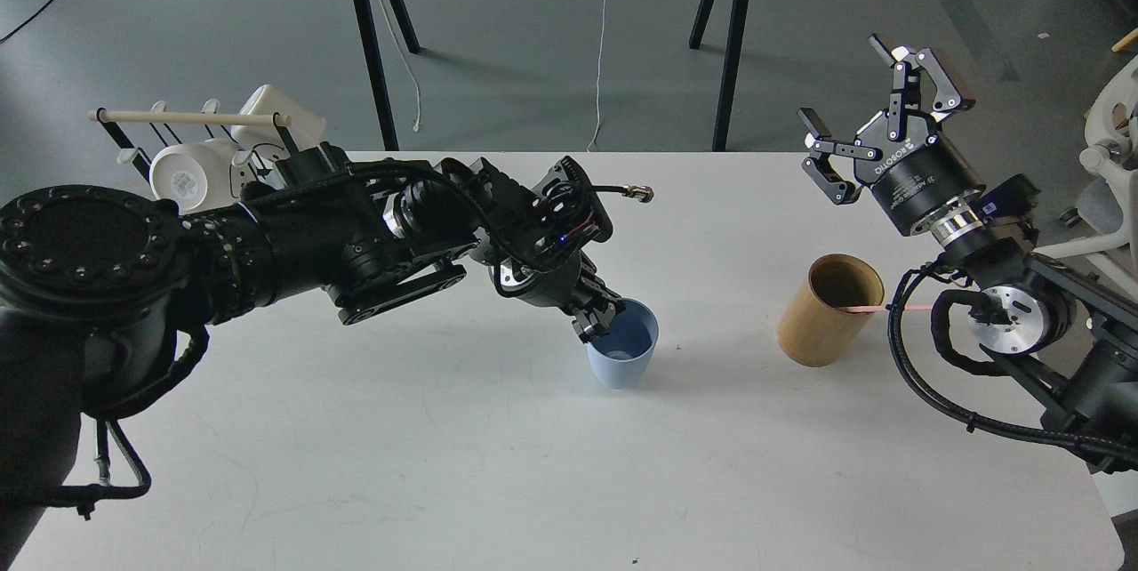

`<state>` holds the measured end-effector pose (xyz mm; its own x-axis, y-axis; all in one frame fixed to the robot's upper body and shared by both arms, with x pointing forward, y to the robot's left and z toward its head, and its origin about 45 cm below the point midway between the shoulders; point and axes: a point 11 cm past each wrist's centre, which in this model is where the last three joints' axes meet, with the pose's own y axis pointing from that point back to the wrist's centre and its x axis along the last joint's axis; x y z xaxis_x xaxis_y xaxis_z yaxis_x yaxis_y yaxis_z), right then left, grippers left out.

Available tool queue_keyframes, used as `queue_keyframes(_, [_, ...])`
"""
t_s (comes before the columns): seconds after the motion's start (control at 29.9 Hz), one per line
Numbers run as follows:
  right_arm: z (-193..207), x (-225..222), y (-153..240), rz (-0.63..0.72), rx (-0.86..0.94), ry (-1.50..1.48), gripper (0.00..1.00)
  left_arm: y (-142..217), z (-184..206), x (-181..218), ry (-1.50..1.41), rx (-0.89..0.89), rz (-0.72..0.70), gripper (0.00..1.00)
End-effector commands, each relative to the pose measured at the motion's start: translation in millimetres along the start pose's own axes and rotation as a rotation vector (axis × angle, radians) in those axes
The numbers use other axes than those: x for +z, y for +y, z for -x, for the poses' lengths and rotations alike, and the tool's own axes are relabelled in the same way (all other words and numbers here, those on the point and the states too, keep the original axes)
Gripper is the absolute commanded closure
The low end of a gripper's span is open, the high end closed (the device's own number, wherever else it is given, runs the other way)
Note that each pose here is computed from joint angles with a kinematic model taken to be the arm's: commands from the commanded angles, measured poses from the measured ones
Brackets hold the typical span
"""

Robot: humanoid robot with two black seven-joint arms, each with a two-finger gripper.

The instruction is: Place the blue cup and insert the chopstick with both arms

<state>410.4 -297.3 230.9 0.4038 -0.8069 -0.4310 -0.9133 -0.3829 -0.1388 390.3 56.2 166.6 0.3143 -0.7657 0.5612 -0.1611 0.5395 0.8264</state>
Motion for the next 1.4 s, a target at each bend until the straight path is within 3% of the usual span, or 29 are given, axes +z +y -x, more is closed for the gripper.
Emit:
queue_keyframes(0.0, [0, 0, 0, -0.001, 0.0, -0.001, 0.01, -3, 2, 2, 0.005, -0.002, 0.007, 0.93])
queue_keyframes(0.4, [0, 0, 0, -0.001, 0.0, -0.001, 0.01, -4, 0, 3, 0.012, 0.004, 0.009, 0.87])
queue_keyframes(0.54, [1, 0, 0, -0.001, -0.004, -0.003, 0.01, -1, 1, 0, 0.025, 0.011, 0.005, 0.8])
queue_keyframes(0.64, [1, -9, -3, -0.031, -0.006, -0.011, 0.01, 3, -2, -3, 0.104, 0.044, 0.021, 0.58])
queue_keyframes(0.74, [3, -24, -7, -0.079, -0.017, -0.026, 0.01, 21, 0, -19, 0.295, 0.124, 0.039, 0.2])
queue_keyframes(0.77, [6, -26, -8, -0.087, -0.043, -0.04, 0.01, 29, -1, -26, 0.369, 0.17, 0.047, 0.13])
queue_keyframes(0.87, [15, -35, -11, -0.104, -0.143, -0.074, 0.01, 47, -6, -35, 0.533, 0.292, 0.092, 0.1])
queue_keyframes(1.14, [20, -69, -33, -0.145, -0.174, 0.0, 0.01, 99, 9, -59, 0.886, 0.617, 0.211, 0.08])
queue_keyframes(1.37, [19, -104, -27, 0.079, -0.217, 0.571, 0.01, 180, 11, -70, 1.172, 1.053, 0.49, 0.08])
